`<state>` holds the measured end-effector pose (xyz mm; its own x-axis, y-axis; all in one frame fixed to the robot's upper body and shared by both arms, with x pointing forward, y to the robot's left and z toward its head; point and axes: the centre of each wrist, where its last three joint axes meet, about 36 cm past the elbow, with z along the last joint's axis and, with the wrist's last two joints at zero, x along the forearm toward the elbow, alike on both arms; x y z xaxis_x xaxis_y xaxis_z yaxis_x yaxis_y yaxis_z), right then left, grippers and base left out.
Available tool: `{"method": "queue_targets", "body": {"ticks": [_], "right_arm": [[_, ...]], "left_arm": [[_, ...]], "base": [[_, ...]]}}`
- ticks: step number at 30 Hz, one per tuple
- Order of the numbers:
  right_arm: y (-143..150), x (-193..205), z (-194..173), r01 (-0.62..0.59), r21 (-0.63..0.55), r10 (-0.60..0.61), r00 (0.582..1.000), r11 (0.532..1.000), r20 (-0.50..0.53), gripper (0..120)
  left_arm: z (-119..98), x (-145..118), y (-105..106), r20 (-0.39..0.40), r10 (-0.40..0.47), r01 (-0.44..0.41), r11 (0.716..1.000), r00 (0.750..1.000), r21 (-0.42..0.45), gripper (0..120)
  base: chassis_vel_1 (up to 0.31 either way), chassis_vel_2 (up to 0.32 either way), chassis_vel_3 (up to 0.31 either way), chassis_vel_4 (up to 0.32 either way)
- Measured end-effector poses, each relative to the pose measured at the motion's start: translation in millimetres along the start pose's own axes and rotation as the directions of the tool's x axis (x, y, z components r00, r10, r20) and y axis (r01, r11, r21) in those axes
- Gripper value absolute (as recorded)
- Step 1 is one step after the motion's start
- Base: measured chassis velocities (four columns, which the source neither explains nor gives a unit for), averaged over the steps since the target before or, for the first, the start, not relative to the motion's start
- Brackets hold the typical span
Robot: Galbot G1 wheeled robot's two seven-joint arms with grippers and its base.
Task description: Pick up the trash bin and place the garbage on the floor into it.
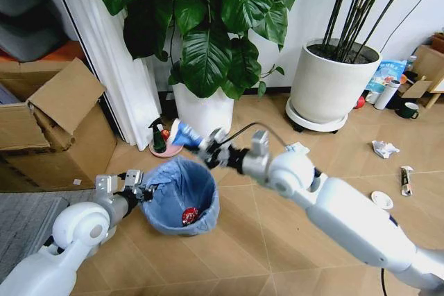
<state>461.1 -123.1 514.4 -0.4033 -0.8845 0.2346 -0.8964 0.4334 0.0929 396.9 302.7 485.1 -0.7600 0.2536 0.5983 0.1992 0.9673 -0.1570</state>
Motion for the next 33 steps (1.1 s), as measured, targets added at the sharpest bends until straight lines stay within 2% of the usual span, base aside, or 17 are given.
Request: {"method": "queue_targets", "body": {"ticks": [1,5,6,13,14,17,18,21,23,27,31,33], "right_arm": [[0.0,0.0,0.0,0.0,0.0,0.0,1.0,1.0,0.0,2],[8.1,-2.2,6.8,0.014,0.0,-0.014,0.999,1.0,-0.035,19],[8.1,-2.2,6.8,0.014,0.0,-0.014,0.999,1.0,-0.035,19],[12.9,-8.0,17.6,0.012,0.006,-0.011,0.998,1.0,-0.062,49],[12.9,-8.0,17.6,0.012,0.006,-0.011,0.998,1.0,-0.062,49],[14.2,-11.1,20.5,0.014,0.003,-0.013,0.998,1.0,-0.066,64],[14.2,-11.1,20.5,0.014,0.003,-0.013,0.998,1.0,-0.066,64],[15.1,-13.6,21.6,0.016,0.001,-0.016,0.998,1.0,-0.066,79],[15.2,-14.4,21.4,0.016,0.0,-0.016,0.998,1.0,-0.065,83],[12.8,-17.8,15.6,-0.01,-0.005,0.01,0.999,1.0,-0.035,98],[2.9,-18.5,10.4,-0.079,-0.021,0.079,0.997,0.997,-0.009,100],[-18.0,-15.0,8.5,-0.174,-0.043,0.175,0.985,0.984,0.005,100]], "left_arm": [[0.0,0.0,0.0,0.0,0.0,0.0,1.0,1.0,0.0,2],[0.4,-1.0,1.2,-0.003,-0.002,0.002,1.0,1.0,0.005,2],[0.4,-1.0,1.2,-0.003,-0.002,0.002,1.0,1.0,0.005,2],[-0.9,-1.3,1.9,-0.002,-0.003,0.003,1.0,1.0,0.005,2],[-0.9,-1.3,1.9,-0.002,-0.003,0.003,1.0,1.0,0.005,2],[-1.3,-0.8,2.7,-0.001,-0.003,0.003,1.0,1.0,0.006,2],[-1.3,-0.8,2.7,-0.001,-0.003,0.003,1.0,1.0,0.006,2],[-1.8,0.0,4.1,0.001,-0.005,0.005,1.0,1.0,0.006,2],[-1.9,0.3,4.7,0.001,-0.006,0.006,1.0,1.0,0.006,2],[-1.6,0.7,6.6,0.001,-0.009,0.009,1.0,1.0,0.009,2],[-0.1,0.7,7.6,-0.001,-0.01,0.01,1.0,1.0,0.013,2],[3.2,1.6,9.2,-0.006,-0.011,0.011,1.0,1.0,0.014,2]], "base": [[0.0,0.0,0.0,0.0],[0.0,0.0,0.0,0.0],[0.0,0.0,0.0,0.0],[0.0,0.0,0.0,0.0],[0.0,0.0,0.0,0.0],[0.0,0.0,0.0,0.0],[0.0,0.0,0.0,0.0],[0.0,0.0,0.0,0.0],[0.0,0.0,0.0,0.0],[0.0,0.0,0.0,0.0],[0.0,0.0,0.0,0.0],[0.0,0.0,0.0,0.0]]}}
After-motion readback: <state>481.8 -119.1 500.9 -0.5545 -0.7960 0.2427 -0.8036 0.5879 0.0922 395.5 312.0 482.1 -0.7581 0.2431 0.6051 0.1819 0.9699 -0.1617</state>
